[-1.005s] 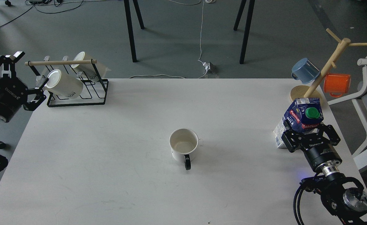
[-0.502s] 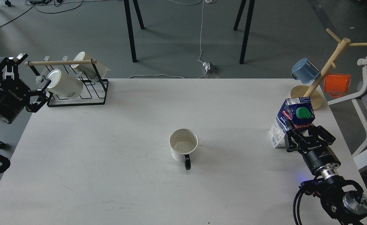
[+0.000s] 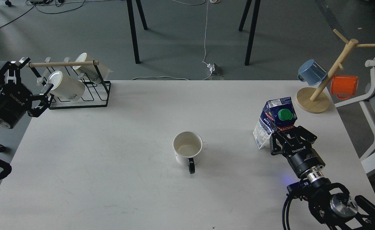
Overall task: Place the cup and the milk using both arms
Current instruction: 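Carry the milk carton with the right gripper beside the white mug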
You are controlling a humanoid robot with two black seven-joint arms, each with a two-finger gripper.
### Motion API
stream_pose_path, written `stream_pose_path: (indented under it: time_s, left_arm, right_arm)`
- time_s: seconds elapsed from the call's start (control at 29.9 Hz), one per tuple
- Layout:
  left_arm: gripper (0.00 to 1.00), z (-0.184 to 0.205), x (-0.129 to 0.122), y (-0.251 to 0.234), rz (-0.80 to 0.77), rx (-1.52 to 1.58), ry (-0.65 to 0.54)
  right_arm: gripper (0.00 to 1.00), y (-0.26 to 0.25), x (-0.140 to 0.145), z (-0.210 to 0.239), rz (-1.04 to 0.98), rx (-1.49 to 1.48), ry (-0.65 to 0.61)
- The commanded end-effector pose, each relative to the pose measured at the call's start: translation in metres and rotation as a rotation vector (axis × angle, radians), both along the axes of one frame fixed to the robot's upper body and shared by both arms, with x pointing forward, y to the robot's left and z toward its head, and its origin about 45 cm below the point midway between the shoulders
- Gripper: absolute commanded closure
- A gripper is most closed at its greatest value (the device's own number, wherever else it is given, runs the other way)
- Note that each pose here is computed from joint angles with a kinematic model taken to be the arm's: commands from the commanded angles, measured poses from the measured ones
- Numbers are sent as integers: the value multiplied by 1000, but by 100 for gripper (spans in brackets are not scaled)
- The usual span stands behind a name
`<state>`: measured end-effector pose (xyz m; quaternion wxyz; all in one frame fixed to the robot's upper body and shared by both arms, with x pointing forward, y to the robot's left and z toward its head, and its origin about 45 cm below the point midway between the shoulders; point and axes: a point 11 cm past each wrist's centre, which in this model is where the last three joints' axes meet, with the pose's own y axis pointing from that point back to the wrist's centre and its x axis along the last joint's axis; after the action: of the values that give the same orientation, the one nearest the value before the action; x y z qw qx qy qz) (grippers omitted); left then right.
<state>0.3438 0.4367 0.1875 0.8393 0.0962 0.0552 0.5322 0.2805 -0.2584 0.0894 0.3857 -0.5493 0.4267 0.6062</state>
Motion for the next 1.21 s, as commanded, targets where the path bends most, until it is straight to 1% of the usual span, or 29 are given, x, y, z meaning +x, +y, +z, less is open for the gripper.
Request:
stream_pose_path:
  time_s: [0.0, 0.2, 0.57, 0.97, 1.17]
  left_arm:
    - [1, -2, -2, 1, 1, 2, 5]
    - [1, -5, -5, 2, 5, 3, 15]
    - [1, -10, -9, 3, 7, 3, 27]
    - [1, -13, -11, 3, 8, 2, 35]
    - [1, -14, -12, 4, 9, 5, 38]
  right_arm:
    - [64, 32, -6, -5, 61, 14, 0]
    - [64, 57, -12, -8, 111, 21, 0]
    - [63, 74, -22, -15, 154, 19, 15]
    - [63, 85, -23, -13, 175, 35, 9]
    - [61, 89, -24, -12, 191, 38, 4]
